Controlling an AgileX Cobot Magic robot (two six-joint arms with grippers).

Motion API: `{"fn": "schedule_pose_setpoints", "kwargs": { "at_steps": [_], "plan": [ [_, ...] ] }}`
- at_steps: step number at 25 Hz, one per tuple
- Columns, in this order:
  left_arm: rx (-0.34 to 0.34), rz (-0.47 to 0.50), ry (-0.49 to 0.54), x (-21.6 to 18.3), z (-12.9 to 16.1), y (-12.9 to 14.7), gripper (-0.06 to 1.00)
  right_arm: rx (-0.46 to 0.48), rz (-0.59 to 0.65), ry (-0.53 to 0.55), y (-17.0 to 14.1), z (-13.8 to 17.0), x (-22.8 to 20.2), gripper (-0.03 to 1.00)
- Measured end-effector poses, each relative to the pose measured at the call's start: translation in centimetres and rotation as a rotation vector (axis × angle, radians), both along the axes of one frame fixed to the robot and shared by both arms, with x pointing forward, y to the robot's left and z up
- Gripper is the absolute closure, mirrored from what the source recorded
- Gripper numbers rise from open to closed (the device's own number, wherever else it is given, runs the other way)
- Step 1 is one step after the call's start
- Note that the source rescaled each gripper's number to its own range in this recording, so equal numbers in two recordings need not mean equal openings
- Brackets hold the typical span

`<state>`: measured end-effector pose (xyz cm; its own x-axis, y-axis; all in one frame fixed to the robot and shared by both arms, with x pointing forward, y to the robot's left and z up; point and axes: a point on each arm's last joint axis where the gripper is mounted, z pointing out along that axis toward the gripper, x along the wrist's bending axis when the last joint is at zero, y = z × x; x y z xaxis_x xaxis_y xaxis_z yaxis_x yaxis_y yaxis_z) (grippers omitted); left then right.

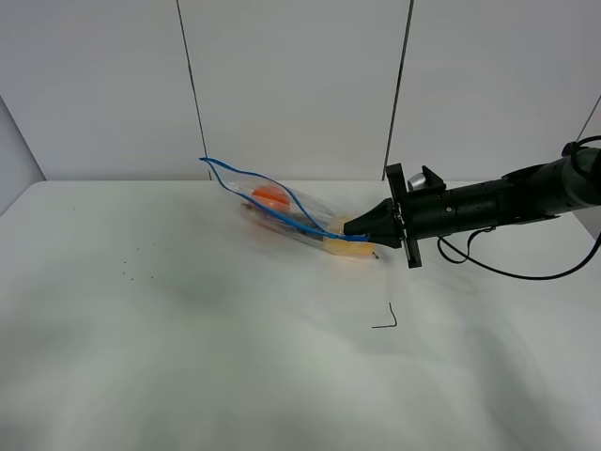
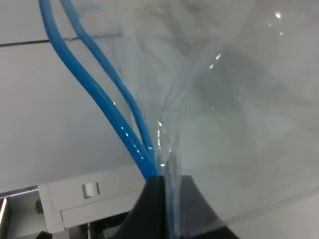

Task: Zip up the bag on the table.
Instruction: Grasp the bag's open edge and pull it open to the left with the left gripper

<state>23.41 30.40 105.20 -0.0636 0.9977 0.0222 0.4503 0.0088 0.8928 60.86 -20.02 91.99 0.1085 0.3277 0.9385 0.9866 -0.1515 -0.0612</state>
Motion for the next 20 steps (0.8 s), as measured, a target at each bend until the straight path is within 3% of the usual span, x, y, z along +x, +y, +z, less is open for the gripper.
{"fn": "schedule_pose_setpoints", "kwargs": {
  "at_steps": [4, 8, 15, 20],
  "plan": [
    [-0.004, -0.005, -0.042, -0.2, 1.1, -0.1, -0.05, 0.0, 0.0, 0.001, 0.0, 0.0, 0.0, 0.96],
    [0.03, -0.022, -0.053, 1.5, 5.4, 0.0, -0.05, 0.0, 0.0, 0.001, 0.0, 0.0, 0.0, 0.96],
    [0.182, -0.158, -0.003, 9.5, 13.4, -0.2, -0.05, 0.001, -0.001, 0.001, 0.0, 0.0, 0.0, 0.96],
    [0.298, -0.3, 0.007, 17.3, 15.5, -0.5, -0.05, 0.001, -0.002, 0.001, 0.0, 0.0, 0.0, 0.96]
  ]
}}
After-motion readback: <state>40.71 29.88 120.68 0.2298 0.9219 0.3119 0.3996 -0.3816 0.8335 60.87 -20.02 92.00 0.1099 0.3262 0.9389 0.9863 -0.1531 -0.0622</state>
